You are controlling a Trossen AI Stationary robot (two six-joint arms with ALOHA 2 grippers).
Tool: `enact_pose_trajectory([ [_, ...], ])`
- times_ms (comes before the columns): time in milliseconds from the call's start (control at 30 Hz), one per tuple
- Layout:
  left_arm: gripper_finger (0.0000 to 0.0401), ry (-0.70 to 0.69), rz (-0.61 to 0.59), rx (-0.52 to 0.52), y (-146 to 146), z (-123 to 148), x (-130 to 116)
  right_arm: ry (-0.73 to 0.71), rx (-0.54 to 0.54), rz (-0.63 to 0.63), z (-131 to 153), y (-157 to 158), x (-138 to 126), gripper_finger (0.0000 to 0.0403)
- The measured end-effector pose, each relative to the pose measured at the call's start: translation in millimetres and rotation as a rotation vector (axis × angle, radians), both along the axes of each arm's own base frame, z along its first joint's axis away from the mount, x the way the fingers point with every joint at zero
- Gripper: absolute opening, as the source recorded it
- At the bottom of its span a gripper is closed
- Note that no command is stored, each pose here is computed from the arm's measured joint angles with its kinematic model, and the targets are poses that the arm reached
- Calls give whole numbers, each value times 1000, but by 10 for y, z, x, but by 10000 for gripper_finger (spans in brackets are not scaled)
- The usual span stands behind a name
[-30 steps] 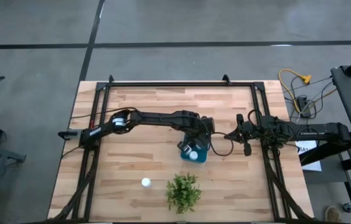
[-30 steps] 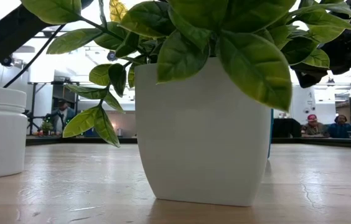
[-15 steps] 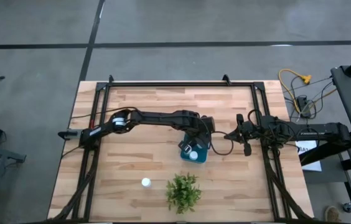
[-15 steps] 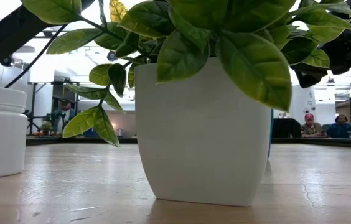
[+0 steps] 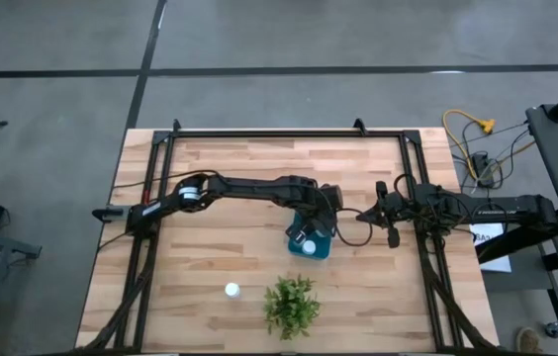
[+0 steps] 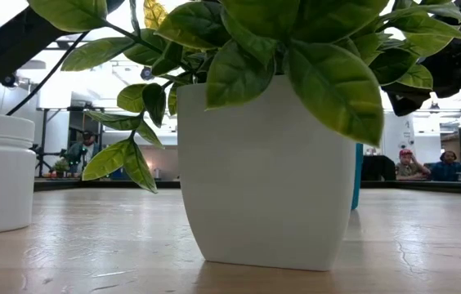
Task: Pick and place pill bottles into a basket
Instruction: Put the white pill bottle into the blue bin
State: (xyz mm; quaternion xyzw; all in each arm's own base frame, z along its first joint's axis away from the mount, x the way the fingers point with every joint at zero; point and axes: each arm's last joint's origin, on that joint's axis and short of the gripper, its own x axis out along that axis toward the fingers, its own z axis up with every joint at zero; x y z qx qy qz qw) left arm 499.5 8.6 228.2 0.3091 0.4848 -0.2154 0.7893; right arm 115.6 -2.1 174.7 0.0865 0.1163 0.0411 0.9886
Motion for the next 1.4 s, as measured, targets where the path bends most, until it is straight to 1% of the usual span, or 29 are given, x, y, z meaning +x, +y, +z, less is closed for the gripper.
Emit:
enact_pose_trajectory([
  [233, 146, 13, 21, -11, 1, -29, -8, 0, -1, 1, 0, 0, 0, 8],
  [867, 146, 20, 21, -12, -4, -32, -14, -1, -4, 1, 1, 0, 0, 8],
  [1033, 146, 21, 9, -37, -13, -32, -15, -1, -4, 1, 0, 0, 0, 8],
  [1400, 146, 74, 10, -37, -19, -54, -62, -1, -4, 0, 1, 0, 0, 8],
])
